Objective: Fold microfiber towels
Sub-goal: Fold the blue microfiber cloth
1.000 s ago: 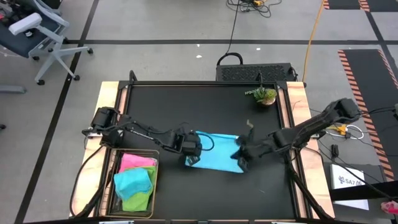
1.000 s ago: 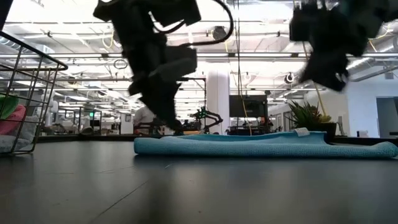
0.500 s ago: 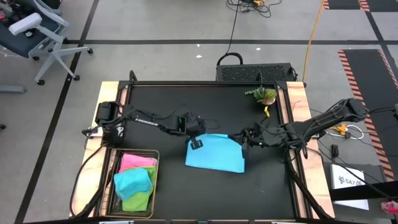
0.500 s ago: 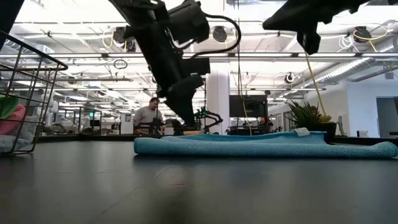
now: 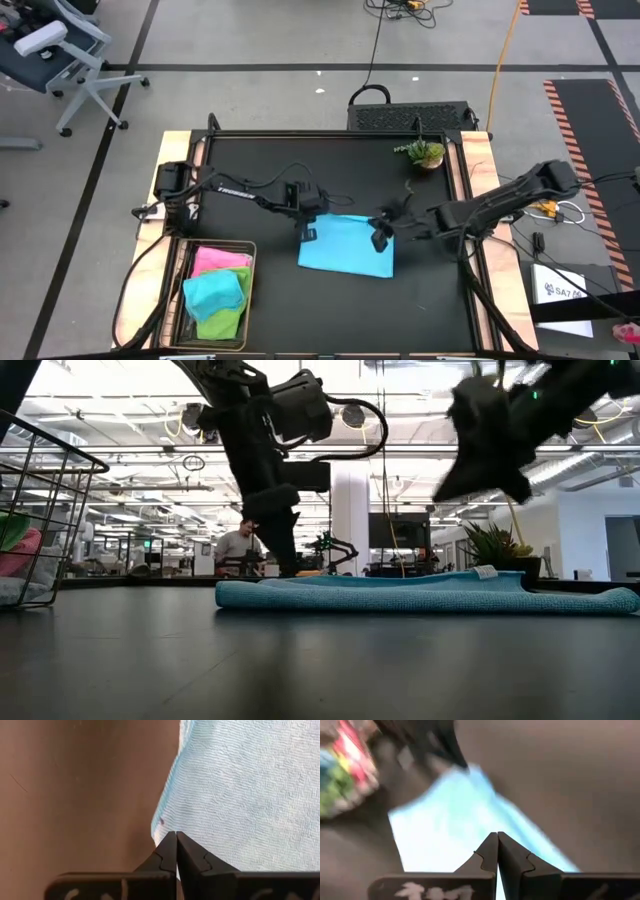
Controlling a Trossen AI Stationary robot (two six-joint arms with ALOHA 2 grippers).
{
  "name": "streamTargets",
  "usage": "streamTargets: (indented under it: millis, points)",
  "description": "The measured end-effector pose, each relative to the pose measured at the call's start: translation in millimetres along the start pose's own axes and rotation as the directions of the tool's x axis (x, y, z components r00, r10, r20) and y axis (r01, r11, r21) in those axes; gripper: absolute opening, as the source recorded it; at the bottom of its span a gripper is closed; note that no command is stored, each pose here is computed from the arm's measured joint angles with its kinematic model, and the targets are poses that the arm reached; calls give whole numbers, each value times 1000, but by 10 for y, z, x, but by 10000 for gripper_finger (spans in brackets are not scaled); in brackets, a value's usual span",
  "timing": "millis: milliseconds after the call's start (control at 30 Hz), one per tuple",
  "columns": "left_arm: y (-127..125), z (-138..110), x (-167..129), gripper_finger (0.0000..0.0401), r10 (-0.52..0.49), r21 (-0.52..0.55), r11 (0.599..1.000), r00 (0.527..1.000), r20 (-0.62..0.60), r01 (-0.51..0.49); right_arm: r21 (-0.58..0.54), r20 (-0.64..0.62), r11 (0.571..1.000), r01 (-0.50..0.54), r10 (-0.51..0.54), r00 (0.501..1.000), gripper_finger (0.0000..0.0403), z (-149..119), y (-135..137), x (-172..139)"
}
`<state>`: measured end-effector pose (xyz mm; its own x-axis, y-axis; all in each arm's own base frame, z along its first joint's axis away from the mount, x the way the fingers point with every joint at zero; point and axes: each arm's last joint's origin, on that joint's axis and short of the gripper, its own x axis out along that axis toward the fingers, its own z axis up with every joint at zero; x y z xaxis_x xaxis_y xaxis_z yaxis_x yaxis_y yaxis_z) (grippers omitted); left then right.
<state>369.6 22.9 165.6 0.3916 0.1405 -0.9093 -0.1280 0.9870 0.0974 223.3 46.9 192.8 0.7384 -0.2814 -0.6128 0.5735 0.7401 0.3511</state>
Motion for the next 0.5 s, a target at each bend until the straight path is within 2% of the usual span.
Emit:
streamTargets:
  millis: [233, 500]
  points:
    - [-135, -17, -16, 4, -48, 5, 999, 999, -11, 48, -28, -271, 999, 45, -50, 961, 0, -286, -67, 346]
    - [-206, -14, -25, 13, -38, -94, 995, 999, 0, 38, -183, -332, 975, 129, -185, 925, 0, -381, -227, 542]
